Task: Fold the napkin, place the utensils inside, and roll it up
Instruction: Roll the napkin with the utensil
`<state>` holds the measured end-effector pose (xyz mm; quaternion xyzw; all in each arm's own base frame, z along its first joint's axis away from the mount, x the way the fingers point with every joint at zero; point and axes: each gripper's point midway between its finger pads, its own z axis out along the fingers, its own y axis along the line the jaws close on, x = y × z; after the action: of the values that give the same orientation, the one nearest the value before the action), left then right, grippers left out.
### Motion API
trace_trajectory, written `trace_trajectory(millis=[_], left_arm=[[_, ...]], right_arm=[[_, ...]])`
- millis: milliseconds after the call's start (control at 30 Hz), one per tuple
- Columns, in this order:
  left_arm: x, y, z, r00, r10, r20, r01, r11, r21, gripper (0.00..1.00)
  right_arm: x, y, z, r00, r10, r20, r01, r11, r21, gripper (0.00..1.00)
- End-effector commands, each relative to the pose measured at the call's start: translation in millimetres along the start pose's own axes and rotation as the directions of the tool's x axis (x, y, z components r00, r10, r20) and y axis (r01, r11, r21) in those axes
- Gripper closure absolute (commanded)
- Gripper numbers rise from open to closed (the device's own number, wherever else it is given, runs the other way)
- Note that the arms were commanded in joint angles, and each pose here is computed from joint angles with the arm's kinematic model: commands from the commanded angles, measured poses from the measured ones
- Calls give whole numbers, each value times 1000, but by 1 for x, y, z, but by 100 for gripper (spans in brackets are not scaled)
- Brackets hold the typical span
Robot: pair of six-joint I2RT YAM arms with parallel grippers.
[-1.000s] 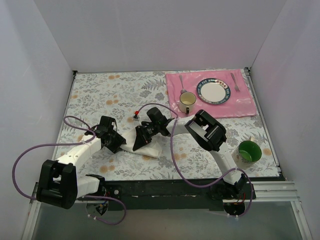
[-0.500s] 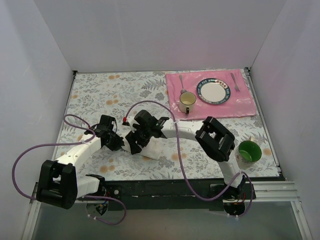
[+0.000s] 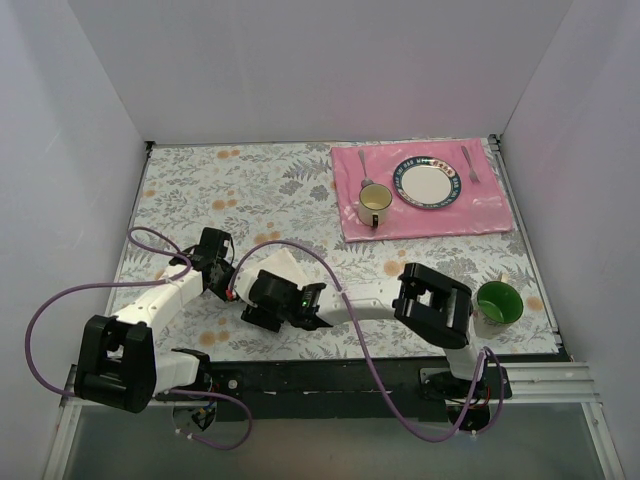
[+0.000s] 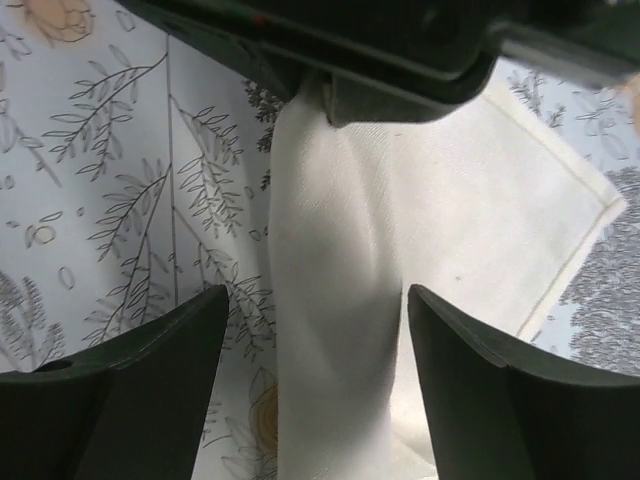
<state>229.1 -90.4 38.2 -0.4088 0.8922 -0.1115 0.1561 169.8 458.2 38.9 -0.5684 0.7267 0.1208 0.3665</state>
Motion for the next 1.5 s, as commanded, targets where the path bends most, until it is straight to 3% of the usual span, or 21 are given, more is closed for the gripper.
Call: trace_trajectory(millis=[0,67,267,400,433,567,633,700,867,900,1100,1300,1367,1467], left_arm=[[-4,-5,-3,1000,-9,5,9,1000,11,100],[-3,-6,-3,1000,-4,4,4,1000,17,100],[-5,-8,-6,1000,22,10,-22,999,32,100],[-15,-11,-14,997,49,56,-52,997,60,76],[-19,-14,-19,996,50,77,-56,995,79,73],[-28,-15,-27,992,66,110,-76,994,84,39],[-31,-15,-29,991,70,115,-78,994,73,28],[-32,-15,-30,990,72,123,-81,994,73,24],[-27,-27,-30,992,82,100,-96,985,141,22],[-16,-26,-25,995,87,46,-93,984,154,22],[-1,-20,-17,997,79,7,-79,982,174,22],[7,-15,-6,996,87,-16,-83,985,151,22],[8,-13,1,996,83,-19,-79,987,138,24],[6,-10,6,996,88,1,-87,990,115,28]], right_arm=[[-4,-25,13,998,-69,4,67,978,196,23],[-3,-27,16,997,-79,0,77,974,214,27],[6,-23,23,995,-93,-22,96,978,183,56],[2,-17,17,998,-57,2,56,992,113,75],[-1,-10,18,999,-39,12,38,998,55,76],[3,0,15,998,61,-15,-62,994,-87,82],[3,1,14,992,127,-17,-128,981,-147,84],[6,-2,16,977,210,-34,-212,958,-191,85],[12,11,18,936,337,-102,-350,853,-388,86],[14,7,20,920,373,-118,-387,827,-408,86],[7,17,11,833,503,-232,-528,594,-607,85],[9,13,10,711,599,-368,-649,360,-670,84],[6,10,12,699,619,-359,-645,328,-690,84],[17,11,11,627,653,-424,-697,228,-680,84]])
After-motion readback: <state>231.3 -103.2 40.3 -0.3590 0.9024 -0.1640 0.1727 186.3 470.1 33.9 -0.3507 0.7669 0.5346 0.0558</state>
